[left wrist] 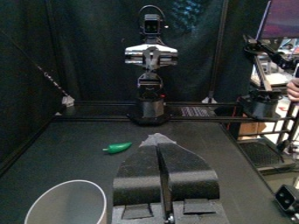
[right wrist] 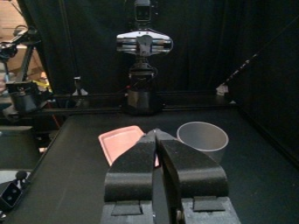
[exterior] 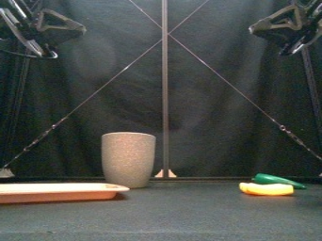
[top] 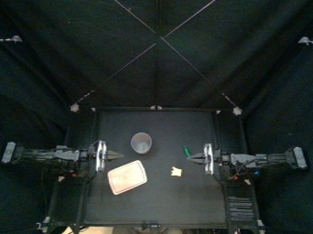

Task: Pick the green pepper then place it on the pink plate
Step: Pick the green pepper

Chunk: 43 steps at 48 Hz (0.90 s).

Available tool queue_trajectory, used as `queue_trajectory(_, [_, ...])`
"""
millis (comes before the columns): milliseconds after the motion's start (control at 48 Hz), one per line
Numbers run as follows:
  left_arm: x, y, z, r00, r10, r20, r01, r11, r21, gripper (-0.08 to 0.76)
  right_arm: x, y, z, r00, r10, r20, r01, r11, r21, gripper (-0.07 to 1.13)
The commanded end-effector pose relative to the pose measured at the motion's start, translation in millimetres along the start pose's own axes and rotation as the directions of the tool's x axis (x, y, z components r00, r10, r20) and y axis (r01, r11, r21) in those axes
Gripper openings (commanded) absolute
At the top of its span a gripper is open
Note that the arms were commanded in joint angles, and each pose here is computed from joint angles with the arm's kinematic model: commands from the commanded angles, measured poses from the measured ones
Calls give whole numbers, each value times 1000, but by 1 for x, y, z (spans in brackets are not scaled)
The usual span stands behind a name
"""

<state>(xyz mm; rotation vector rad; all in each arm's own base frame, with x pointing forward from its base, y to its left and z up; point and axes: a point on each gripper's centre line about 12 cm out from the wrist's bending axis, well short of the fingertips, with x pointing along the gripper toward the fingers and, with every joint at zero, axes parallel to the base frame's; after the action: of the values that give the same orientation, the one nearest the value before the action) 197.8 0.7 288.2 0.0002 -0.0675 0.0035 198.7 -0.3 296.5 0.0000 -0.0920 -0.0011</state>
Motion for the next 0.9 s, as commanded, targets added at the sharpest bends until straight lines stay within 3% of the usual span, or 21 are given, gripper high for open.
queue_trajectory(21, [2,9,-1,998,50,-46,-51,998,-25,151,3,-2,-7,999,-12,-34,14,998,56,133])
queue_trajectory(167, [0,18,-11,987,94,-128,-100,994,-44,151,3,-18,-31,976,-101,-194,148,959,241,171])
queue_trajectory(312, [-1,23,-16,979,116,-166,-126,991,-47,151,-1,-31,-71,886,-136,-442,306,889,340,277])
queue_trajectory(438, [-2,23,-18,978,118,-171,-127,991,-47,151,-6,-39,-101,798,-148,-584,419,833,361,438])
queue_trajectory(542, [-2,23,-19,978,118,-174,-128,991,-47,151,-6,-48,-121,736,-170,-655,506,781,366,653])
queue_trajectory(708, [-2,23,-20,978,118,-174,-128,991,-47,151,-2,-62,-143,652,-198,-732,588,741,324,940])
queue_trajectory(896, [-3,23,-21,977,118,-177,-128,991,-47,151,5,-81,-161,595,-241,-766,634,727,264,979])
